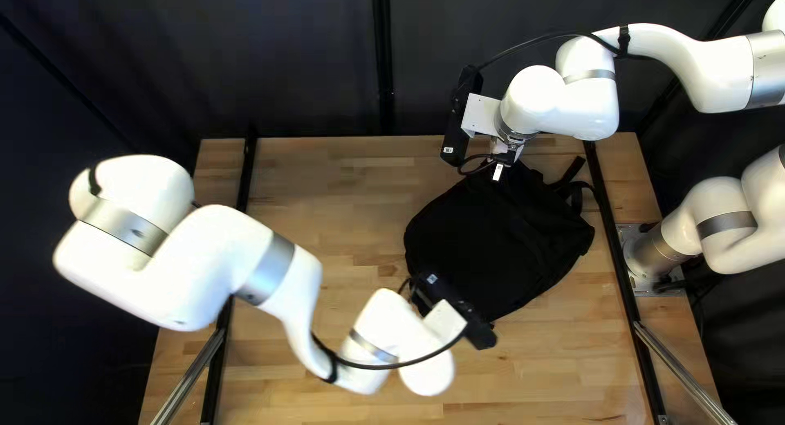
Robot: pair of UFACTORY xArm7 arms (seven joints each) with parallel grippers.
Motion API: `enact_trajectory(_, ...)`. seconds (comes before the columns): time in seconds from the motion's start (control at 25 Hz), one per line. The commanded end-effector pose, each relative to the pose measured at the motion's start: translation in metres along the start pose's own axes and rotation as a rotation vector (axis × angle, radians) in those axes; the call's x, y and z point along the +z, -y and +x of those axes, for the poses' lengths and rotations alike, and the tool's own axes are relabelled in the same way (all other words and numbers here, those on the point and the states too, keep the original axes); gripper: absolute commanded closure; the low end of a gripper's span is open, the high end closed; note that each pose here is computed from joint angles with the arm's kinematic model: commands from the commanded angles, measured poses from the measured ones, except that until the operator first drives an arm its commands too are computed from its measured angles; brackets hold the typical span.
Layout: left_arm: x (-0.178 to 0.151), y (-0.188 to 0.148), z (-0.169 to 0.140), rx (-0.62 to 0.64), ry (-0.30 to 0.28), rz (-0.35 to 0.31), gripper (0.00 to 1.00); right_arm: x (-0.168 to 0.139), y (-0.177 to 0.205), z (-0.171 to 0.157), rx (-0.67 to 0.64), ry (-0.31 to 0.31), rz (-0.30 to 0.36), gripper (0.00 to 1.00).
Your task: Remove a lunch box from a kids backpack
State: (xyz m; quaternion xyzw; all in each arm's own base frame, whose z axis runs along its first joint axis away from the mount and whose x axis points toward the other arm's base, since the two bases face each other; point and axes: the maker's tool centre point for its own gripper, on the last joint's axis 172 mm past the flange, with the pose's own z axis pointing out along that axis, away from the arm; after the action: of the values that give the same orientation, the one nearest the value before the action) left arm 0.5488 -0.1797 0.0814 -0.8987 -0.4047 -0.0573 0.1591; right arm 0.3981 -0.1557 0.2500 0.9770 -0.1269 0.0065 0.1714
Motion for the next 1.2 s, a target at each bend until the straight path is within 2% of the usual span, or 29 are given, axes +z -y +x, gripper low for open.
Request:
enact_trajectory(0.04,0.009,-0.018,0.022,0.003,-0.053,0.036,0.0,0.0,0.0,0.0,0.0,0.0,0.0,0.0)
enact_trajectory(0.12,0.005,-0.014,0.025,0.053,-0.054,0.036,0.0,0.0,0.0,0.0,0.0,0.0,0.0,0.0)
enact_trajectory(0.44,0.005,-0.014,0.025,0.053,-0.054,0.036,0.0,0.0,0.0,0.0,0.0,0.0,0.0,0.0)
enact_trajectory(0.48,0.009,-0.014,0.015,0.018,-0.06,0.035,0.0,0.0,0.0,0.0,0.0,0.0,0.0,0.0)
enact_trajectory(0.6,0.018,-0.034,0.011,-0.044,-0.129,0.031,0.0,0.0,0.0,0.0,0.0,0.0,0.0,0.0)
enact_trajectory(0.72,0.023,-0.054,0.013,-0.105,-0.205,-0.004,0.0,0.0,0.0,0.0,0.0,0.0,0.0,0.0)
enact_trajectory(0.96,0.023,-0.08,0.029,-0.146,-0.341,-0.111,0.0,0.0,0.0,0.0,0.0,0.0,0.0,0.0)
enact_trajectory(1.2,0.03,-0.083,0.062,-0.205,-0.381,-0.137,0.0,0.0,0.0,0.0,0.0,0.0,0.0,0.0)
